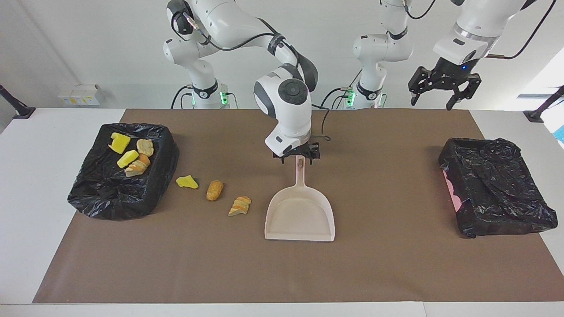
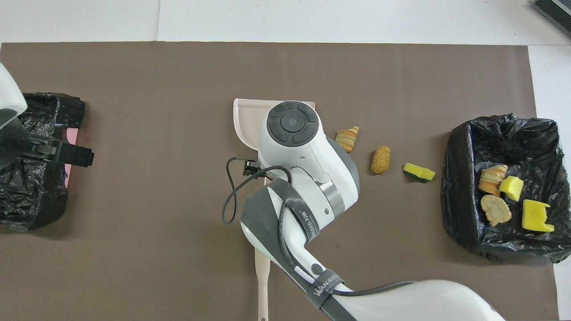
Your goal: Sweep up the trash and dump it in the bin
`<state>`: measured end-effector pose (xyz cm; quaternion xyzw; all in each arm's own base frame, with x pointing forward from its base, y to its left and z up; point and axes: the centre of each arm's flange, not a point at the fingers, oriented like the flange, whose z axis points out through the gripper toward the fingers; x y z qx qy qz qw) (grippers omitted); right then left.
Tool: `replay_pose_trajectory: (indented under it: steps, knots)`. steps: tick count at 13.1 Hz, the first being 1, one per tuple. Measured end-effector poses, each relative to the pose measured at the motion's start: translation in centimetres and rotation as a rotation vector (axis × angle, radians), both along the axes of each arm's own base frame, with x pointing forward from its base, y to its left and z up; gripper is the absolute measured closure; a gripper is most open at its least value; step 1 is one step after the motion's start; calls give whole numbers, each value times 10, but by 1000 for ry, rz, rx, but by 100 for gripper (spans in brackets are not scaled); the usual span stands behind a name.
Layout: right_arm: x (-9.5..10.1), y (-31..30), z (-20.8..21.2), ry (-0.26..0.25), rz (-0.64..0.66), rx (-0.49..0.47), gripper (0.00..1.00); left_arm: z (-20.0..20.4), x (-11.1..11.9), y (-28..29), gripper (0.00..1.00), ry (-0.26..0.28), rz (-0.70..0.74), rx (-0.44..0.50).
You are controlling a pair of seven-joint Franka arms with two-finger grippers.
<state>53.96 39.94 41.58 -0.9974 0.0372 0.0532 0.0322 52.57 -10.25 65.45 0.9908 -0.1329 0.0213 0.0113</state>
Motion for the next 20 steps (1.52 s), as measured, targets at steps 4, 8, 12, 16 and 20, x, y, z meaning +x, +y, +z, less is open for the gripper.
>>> replay_pose_trajectory:
  steps: [4,8,12,16,20]
  knots:
    - [-74,16,-5,28,63,-35,0,-59,13,-57,0,-44,14,-19]
    - [-152,25,-32,4,71,-43,0,-133,6,-154,0,-27,33,-51]
    - [-235,45,-64,-8,63,-59,0,-203,-7,-237,0,-48,94,-3]
    - [-264,46,-85,25,43,-85,0,-254,-10,-276,0,-57,120,-27]
    - [-267,48,-85,50,22,-69,7,-278,-6,-285,0,-61,151,-41]
